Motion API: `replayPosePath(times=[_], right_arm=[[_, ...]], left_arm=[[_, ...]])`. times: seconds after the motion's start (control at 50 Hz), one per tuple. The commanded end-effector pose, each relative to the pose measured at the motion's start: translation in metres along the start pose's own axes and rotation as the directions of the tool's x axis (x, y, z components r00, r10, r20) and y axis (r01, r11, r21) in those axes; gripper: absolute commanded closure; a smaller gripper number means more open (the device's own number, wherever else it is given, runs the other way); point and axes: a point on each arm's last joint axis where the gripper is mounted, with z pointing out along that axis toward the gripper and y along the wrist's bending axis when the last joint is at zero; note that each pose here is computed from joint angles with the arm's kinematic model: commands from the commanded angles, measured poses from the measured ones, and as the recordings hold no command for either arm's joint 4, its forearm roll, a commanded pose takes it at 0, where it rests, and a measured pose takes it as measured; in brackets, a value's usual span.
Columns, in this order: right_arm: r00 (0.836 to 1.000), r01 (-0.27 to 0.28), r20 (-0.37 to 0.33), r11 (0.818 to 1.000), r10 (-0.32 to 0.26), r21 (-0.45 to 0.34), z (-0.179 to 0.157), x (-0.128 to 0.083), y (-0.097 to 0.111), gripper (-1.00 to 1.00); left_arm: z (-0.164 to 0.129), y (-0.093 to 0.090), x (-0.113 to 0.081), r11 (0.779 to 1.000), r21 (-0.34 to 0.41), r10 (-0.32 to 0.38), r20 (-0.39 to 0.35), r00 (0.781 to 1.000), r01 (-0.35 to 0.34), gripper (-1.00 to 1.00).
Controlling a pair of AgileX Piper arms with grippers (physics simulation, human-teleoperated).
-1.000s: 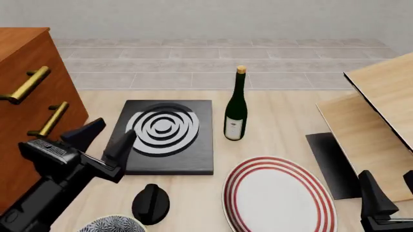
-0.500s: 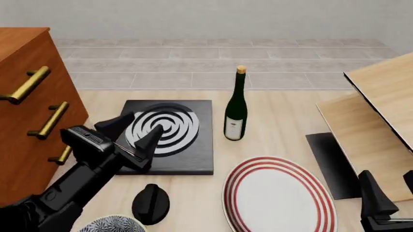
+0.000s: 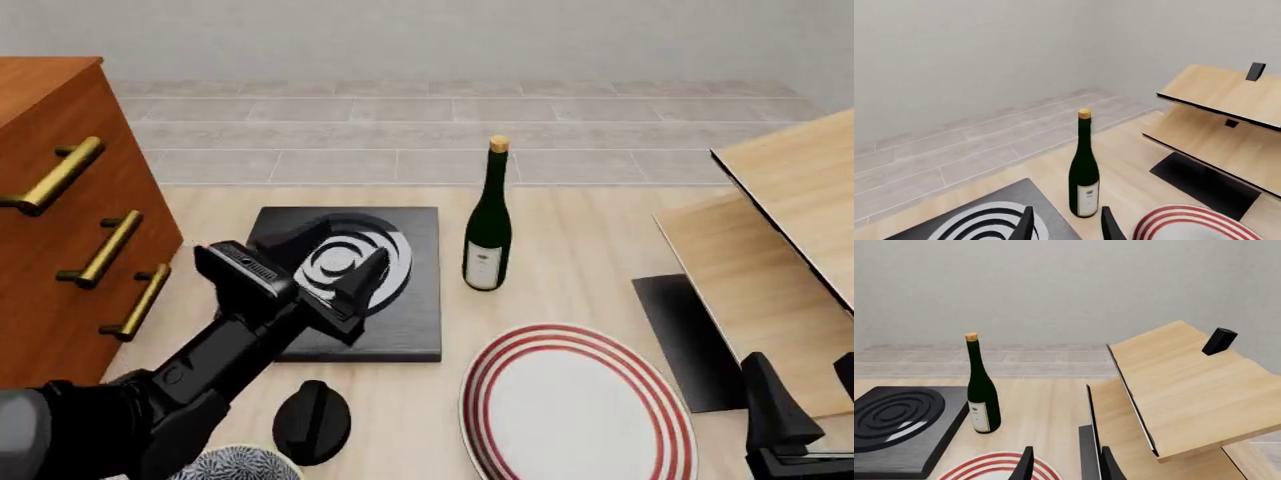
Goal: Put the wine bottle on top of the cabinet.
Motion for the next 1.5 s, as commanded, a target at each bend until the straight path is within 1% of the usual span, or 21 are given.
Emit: replayPosePath(times=[0.02, 0.4, 0.64, 0.86, 1.22, 1.5], right_arm=[[1.000, 0.000, 0.000, 1.000, 0.000, 0.000, 0.000, 0.000, 0.000, -1.00], [1.000, 0.000, 0.000, 1.000, 0.000, 0.000, 0.000, 0.000, 0.000, -1.00], [1.000, 0.000, 0.000, 1.000, 0.000, 0.000, 0.000, 0.000, 0.000, -1.00], [1.000, 0.000, 0.000, 1.000, 0.000, 0.000, 0.000, 0.000, 0.000, -1.00], [1.000, 0.000, 0.000, 1.000, 0.000, 0.000, 0.000, 0.000, 0.000, -1.00], [1.000, 0.000, 0.000, 1.000, 0.000, 0.000, 0.000, 0.000, 0.000, -1.00]], left_arm=[[0.016, -0.008, 0.006, 1.000, 0.027, -0.004, 0.003, 1.000, 0.004, -1.00], [0.039, -0.029, 0.026, 0.995, 0.094, 0.018, -0.008, 1.000, -0.017, -1.00], [0.052, -0.031, 0.036, 0.995, 0.096, 0.009, -0.010, 1.000, -0.008, -1.00], [0.061, -0.032, 0.040, 0.995, 0.096, 0.020, 0.002, 1.000, -0.020, -1.00], [0.084, -0.036, 0.058, 0.995, 0.099, 0.033, 0.001, 0.999, -0.032, -1.00], [0.096, -0.042, 0.067, 0.993, 0.112, 0.046, 0.004, 0.999, -0.046, -1.00]])
